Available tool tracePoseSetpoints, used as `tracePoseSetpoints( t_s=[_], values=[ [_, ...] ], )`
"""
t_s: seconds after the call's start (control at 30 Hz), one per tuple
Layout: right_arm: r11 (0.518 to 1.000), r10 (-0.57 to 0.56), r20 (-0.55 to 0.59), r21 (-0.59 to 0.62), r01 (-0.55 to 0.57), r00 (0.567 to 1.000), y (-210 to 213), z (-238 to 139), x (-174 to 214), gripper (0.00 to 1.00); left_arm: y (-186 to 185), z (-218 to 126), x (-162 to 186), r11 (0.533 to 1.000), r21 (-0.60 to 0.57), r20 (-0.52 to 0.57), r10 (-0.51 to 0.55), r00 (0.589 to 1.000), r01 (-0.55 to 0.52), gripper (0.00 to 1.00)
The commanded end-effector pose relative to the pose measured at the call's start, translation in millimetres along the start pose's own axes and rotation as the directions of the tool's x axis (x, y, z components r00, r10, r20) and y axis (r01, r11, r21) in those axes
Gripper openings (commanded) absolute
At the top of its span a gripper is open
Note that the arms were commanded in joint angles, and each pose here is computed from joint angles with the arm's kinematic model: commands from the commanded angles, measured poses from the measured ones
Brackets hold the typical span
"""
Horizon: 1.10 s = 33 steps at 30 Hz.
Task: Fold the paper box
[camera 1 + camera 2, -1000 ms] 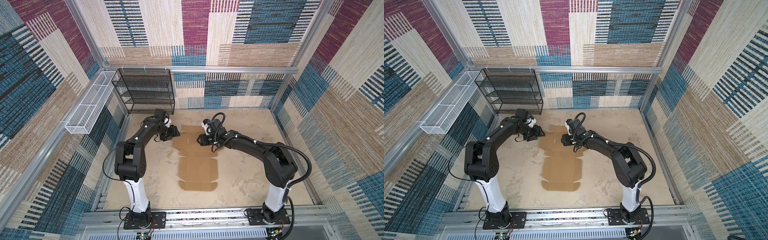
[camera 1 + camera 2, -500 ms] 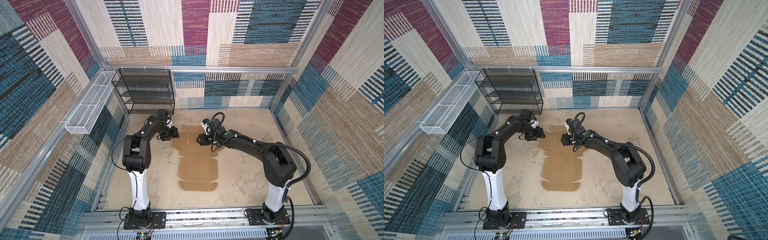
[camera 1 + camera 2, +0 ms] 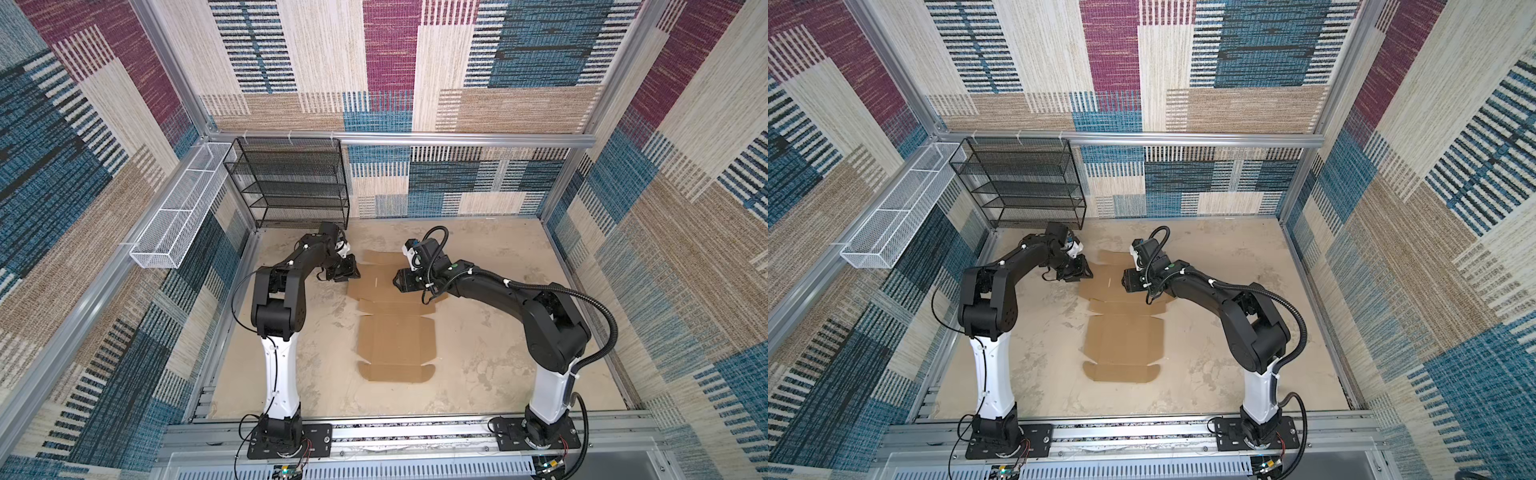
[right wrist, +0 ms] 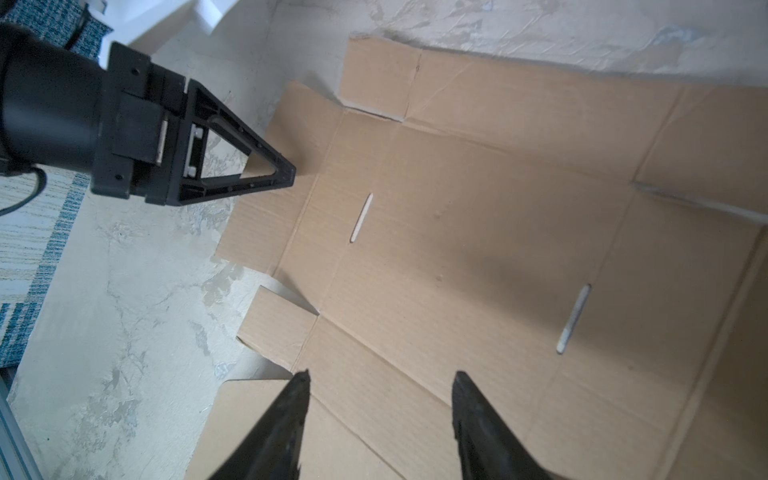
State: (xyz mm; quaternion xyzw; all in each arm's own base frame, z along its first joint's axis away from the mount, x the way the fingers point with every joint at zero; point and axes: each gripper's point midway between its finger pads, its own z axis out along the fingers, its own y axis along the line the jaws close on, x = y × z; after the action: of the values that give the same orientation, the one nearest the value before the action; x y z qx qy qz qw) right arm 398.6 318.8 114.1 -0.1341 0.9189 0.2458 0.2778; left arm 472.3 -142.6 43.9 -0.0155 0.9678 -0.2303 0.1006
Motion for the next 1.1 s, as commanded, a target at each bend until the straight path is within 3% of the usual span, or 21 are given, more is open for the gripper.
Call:
tracePoseSetpoints(
  t_s=[0.0,0.3,0.53,0.7,0.83,0.97,1.07],
  values=[
    [1.000,0.002,0.035,-0.005,-0.001,0.999,2,-2,-10,0.57,-6,4,-3,0.999,0.041,0.013,-0.006,1.000,0.005,0.36],
    [1.000,0.018,0.044,-0.008,-0.018,0.999,3,-6,-13,0.58,-3,5,-2,0.999,0.037,0.037,-0.021,0.999,0.020,0.00],
    [0.993,0.111,0.063,-0.037,-0.109,0.992,11,-16,-21,0.66,-8,-6,0,0.998,0.063,0.115,-0.031,0.993,0.024,0.00],
    [0.959,0.282,0.114,-0.070,-0.276,0.953,16,-23,-37,0.75,-8,-19,6,0.998,0.061,0.261,-0.048,0.964,0.034,0.00],
    [0.879,0.472,0.136,-0.150,-0.453,0.871,21,-27,-51,0.78,-9,-33,13,0.998,0.056,0.385,-0.046,0.922,0.026,0.00],
    [0.719,0.686,0.099,-0.238,-0.653,0.720,19,-25,-60,0.78,-12,-47,17,0.999,0.050,0.486,-0.036,0.873,0.014,0.00],
    [0.624,0.776,0.074,-0.237,-0.744,0.627,17,-18,-66,0.77,-14,-55,22,0.999,0.052,0.547,-0.030,0.836,0.001,0.00]
  ],
)
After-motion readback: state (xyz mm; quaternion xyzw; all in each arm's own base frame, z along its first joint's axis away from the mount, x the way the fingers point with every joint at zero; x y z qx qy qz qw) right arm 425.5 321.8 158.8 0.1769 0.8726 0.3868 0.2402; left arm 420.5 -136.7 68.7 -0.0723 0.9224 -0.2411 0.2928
